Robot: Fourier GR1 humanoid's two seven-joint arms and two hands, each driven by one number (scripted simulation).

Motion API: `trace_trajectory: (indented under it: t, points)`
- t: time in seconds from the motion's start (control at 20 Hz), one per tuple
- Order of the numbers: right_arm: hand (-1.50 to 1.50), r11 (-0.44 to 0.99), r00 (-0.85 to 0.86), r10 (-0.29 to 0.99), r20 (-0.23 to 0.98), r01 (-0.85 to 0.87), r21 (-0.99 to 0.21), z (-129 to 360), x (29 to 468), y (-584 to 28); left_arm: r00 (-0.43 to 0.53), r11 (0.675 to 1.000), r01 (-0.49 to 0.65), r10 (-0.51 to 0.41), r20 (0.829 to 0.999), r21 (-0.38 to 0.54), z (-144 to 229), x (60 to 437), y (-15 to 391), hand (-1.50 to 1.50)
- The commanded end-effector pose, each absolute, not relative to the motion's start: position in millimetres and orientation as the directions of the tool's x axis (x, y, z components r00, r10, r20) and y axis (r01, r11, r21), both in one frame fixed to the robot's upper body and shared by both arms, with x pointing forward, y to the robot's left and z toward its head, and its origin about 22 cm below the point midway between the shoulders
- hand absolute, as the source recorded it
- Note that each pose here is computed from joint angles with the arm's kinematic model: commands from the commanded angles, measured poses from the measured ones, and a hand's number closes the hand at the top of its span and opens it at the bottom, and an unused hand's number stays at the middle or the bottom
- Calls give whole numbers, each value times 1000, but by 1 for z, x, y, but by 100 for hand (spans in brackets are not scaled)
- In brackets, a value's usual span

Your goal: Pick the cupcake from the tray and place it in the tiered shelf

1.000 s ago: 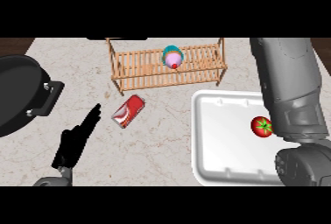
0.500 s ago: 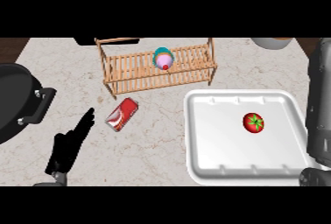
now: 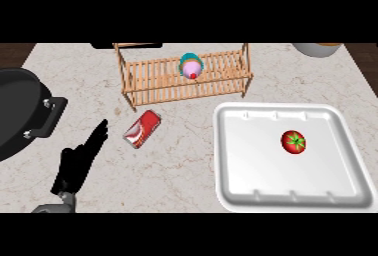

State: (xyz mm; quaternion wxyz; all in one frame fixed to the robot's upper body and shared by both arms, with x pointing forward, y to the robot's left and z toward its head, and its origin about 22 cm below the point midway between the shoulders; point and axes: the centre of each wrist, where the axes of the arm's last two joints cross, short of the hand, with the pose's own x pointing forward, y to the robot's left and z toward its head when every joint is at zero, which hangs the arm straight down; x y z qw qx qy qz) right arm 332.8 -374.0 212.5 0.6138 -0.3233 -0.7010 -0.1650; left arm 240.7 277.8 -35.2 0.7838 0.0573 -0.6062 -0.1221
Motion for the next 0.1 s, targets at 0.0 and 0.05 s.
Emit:
trace_trajectory:
  t: [0.0,0.05]
  points:
    - [-150,746,6,272,962,630,-215,208,301,-390,238,964,144,-252,938,222,-39,224,269,0]
    - [-150,738,19,285,958,634,-232,204,310,-377,220,960,143,-267,938,240,-43,235,267,0]
